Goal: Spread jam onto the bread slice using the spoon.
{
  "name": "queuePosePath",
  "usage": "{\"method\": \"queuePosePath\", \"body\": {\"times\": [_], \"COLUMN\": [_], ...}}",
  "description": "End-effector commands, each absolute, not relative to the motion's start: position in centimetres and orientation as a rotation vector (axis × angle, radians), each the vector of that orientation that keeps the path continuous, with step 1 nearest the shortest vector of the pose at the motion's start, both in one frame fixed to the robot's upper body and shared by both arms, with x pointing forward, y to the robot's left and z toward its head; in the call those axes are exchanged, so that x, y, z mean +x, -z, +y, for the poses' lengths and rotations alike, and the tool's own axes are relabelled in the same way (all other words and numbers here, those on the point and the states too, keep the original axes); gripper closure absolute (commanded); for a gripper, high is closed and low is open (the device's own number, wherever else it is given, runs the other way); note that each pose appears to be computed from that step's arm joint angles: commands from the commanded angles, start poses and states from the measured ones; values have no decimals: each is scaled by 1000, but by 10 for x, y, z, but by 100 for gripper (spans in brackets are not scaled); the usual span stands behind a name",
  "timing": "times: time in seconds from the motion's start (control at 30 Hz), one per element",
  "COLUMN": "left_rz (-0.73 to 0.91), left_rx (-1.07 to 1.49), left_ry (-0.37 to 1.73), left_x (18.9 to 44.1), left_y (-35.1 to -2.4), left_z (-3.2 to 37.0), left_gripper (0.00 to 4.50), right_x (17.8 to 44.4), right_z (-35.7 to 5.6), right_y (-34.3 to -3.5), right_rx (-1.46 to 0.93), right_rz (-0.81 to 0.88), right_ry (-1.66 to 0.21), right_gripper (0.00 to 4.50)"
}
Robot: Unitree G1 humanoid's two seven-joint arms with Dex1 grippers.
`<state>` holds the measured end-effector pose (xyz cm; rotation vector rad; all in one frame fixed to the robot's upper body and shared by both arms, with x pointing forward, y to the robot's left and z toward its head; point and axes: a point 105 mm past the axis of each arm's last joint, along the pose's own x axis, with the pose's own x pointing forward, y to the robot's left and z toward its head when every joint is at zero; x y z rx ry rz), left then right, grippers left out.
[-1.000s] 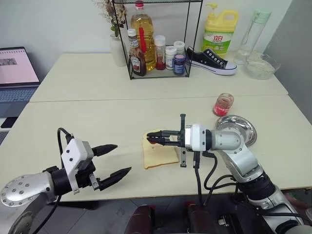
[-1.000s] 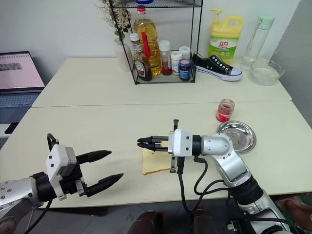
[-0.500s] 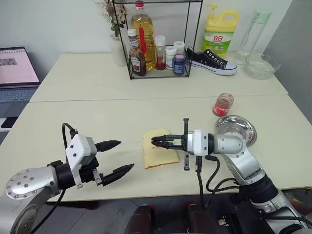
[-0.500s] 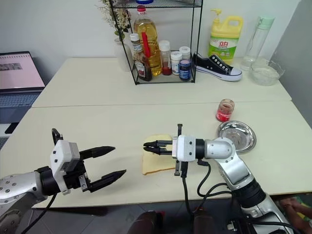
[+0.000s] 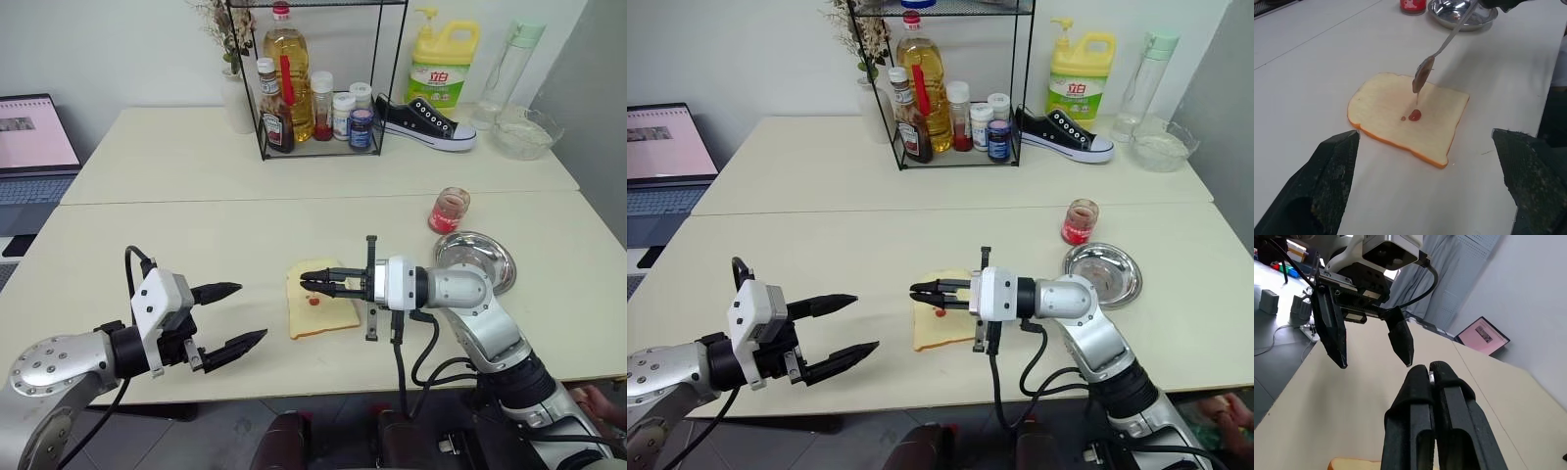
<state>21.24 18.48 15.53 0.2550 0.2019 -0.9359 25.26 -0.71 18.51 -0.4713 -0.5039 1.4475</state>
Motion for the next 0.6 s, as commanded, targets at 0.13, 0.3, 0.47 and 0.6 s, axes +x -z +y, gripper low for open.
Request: {"method": "queuePosePath", "body": {"times": [0.13, 0.3, 0.47, 0.6], "left_rz": [171, 169, 171, 173], "left_rx": [274, 272, 272, 274], "left_ry": [941, 936, 934, 929], "left_x": [210, 210, 209, 207], "left_y": [-161, -160, -160, -160], "left_z": [182, 182, 181, 182], "left_gripper": [0, 0, 0, 0], "right_x": [274, 311, 325, 330], "right_z": [-16, -30, -33, -32], "right_y": [-221, -218, -196, -181], "right_rx": [-137, 233, 498, 668], "right_rz": [-368, -89, 152, 300], "right_ry": [-1328, -1194, -1143, -1104], "right_gripper": [448, 448, 448, 448]}}
